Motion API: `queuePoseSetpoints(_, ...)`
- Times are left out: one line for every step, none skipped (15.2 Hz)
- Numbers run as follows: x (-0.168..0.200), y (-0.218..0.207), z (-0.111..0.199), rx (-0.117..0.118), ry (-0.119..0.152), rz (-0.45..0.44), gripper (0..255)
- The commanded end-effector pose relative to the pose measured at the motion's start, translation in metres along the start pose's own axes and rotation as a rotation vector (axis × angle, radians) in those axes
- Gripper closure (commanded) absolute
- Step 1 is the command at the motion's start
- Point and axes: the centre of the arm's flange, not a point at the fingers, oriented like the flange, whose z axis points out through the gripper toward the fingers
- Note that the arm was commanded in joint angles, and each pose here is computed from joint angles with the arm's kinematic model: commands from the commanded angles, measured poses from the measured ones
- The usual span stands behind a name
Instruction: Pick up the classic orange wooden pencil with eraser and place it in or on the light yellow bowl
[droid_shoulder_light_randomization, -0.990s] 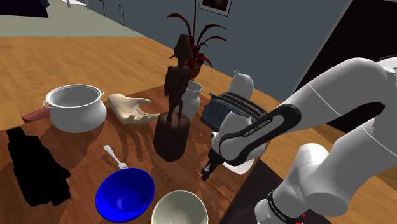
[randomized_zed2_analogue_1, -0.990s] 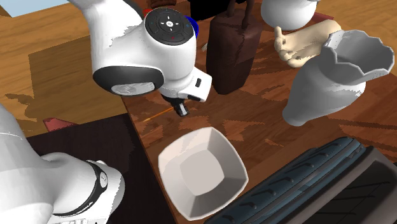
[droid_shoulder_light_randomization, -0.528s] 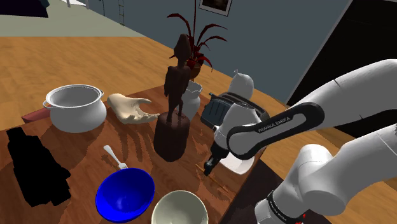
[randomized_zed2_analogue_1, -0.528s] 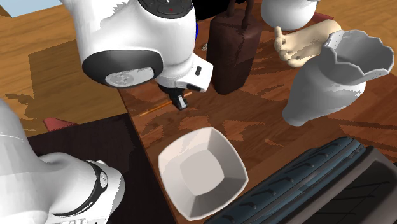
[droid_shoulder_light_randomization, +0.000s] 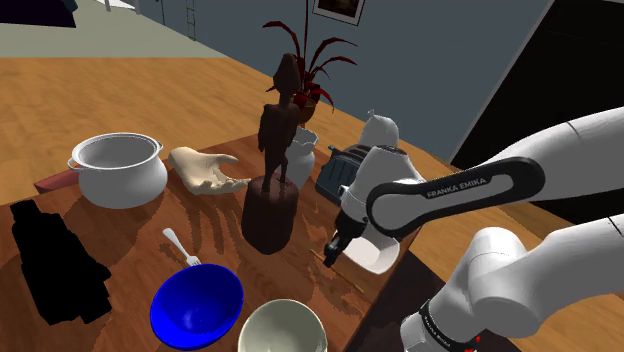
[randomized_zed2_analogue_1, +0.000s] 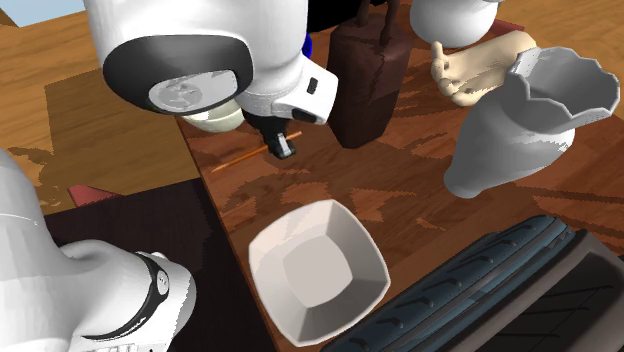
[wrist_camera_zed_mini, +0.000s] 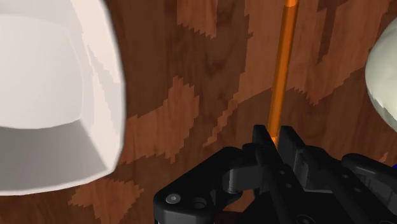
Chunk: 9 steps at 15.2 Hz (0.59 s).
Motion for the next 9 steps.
queuePoseSetpoints(0.0,-0.003,-0.01,0.0,-0.001,0.0,255)
queuePoseSetpoints(0.0,-0.004,-0.015,0.0,-0.001,0.0,255)
queuePoseSetpoints(0.0,-0.005,-0.02,0.0,-0.001,0.0,255)
queuePoseSetpoints(0.0,-0.006,-0.025,0.0,-0.001,0.0,255)
queuePoseSetpoints(0.0,-0.007,-0.03,0.0,-0.001,0.0,255)
queuePoseSetpoints(0.0,-0.009,-0.036,0.0,-0.001,0.0,255)
queuePoseSetpoints(0.0,-0.01,-0.041,0.0,-0.001,0.0,255)
queuePoseSetpoints(0.0,-0.011,-0.046,0.0,-0.001,0.0,255)
queuePoseSetpoints(0.0,-0.012,-0.051,0.0,-0.001,0.0,255)
